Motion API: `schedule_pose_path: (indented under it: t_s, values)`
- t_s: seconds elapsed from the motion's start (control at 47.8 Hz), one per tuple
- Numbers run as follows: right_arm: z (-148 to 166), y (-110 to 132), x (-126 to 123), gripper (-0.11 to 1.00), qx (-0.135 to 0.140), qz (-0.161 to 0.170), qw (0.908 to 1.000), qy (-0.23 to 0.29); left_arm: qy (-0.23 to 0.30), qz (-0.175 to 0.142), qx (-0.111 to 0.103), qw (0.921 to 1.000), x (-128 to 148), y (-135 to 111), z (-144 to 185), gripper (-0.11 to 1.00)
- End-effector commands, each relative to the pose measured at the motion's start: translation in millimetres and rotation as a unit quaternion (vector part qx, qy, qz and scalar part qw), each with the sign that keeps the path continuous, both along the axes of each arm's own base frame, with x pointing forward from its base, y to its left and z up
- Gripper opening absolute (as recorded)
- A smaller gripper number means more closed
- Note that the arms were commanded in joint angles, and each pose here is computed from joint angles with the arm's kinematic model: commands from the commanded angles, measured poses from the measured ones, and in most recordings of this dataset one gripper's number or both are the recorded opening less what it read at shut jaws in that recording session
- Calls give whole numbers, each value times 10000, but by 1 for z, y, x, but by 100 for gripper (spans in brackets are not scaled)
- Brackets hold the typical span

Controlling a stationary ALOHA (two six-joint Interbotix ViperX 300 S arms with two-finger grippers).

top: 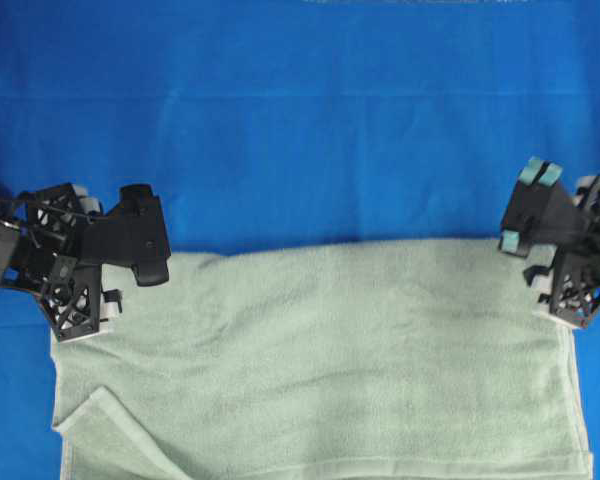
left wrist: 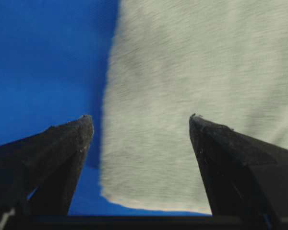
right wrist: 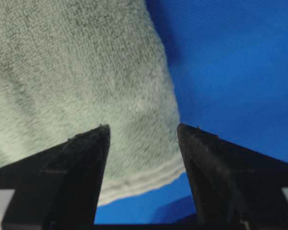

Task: Fold a bath towel.
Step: 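Lower the folded edge onto the near edge and open both grippers, then grasp the folded towel's left and right ends with both grippers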

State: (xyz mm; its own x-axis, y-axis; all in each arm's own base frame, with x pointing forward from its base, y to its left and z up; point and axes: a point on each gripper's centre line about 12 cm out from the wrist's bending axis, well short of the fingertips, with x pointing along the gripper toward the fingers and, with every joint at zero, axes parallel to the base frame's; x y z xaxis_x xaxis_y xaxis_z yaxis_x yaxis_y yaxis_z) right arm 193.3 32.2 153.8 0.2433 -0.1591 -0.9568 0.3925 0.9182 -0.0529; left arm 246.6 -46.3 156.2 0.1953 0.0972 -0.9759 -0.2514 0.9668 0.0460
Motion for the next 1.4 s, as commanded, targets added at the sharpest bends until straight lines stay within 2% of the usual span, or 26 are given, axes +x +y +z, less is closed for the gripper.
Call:
schedule_pose_path:
  t_s: [0.0, 0.167, 0.314, 0.46, 0.523, 0.585, 0.69, 0.732, 0.794, 0.899, 1.004, 1.108, 1.275, 1.38]
  values:
    - [-6, -3, 4, 60, 17, -18, 10000, 13, 38, 126, 13, 9999, -3, 9, -9, 78]
    - [-32, -11, 2, 60, 32, -48, 9998, 179, 250, 229, -7, 9994, -21, 17, -40, 78]
    - [-48, -15, -3, 60, 83, -94, 9996, 269, 220, 271, -101, 9993, -34, 20, -62, 78]
    - [-50, -14, -2, 58, 136, -98, 9996, 213, 78, 320, -193, 9993, -36, 20, -66, 77]
    - [-50, -14, -1, 53, 141, -97, 9997, 199, 71, 355, -206, 9991, -35, 20, -65, 73]
    - [-49, -14, 0, 38, 153, -91, 9997, 163, 56, 361, -215, 9991, -32, 19, -64, 63]
    - [-48, -13, 2, 10, 171, -92, 9997, 120, 62, 279, -201, 9994, -30, 18, -64, 33]
    - [-47, -13, 3, 8, 174, -93, 9998, 97, 61, 281, -199, 9994, -29, 18, -63, 21]
    - [-44, -13, 5, 8, 186, -94, 9998, 37, 89, 287, -186, 9994, -29, 18, -63, 10]
    - [-32, -12, 10, 8, 212, -107, 9996, -158, 209, 345, -128, 9991, -29, 19, -59, 9]
    - [-12, -12, 15, 8, 201, -130, 9991, -360, 345, 453, -29, 9984, -23, 19, -37, 9]
    - [24, -11, 17, 8, 148, -153, 9978, -624, 314, 557, 1, 9980, -14, 16, -2, 9]
    - [91, -6, 13, 8, -18, 26, 9916, -1292, -269, 468, -105, 9985, 6, -1, 80, 9]
    - [129, -9, 10, 8, -310, 141, 9839, -1756, -597, 369, -206, 9973, 12, -11, 123, 9]
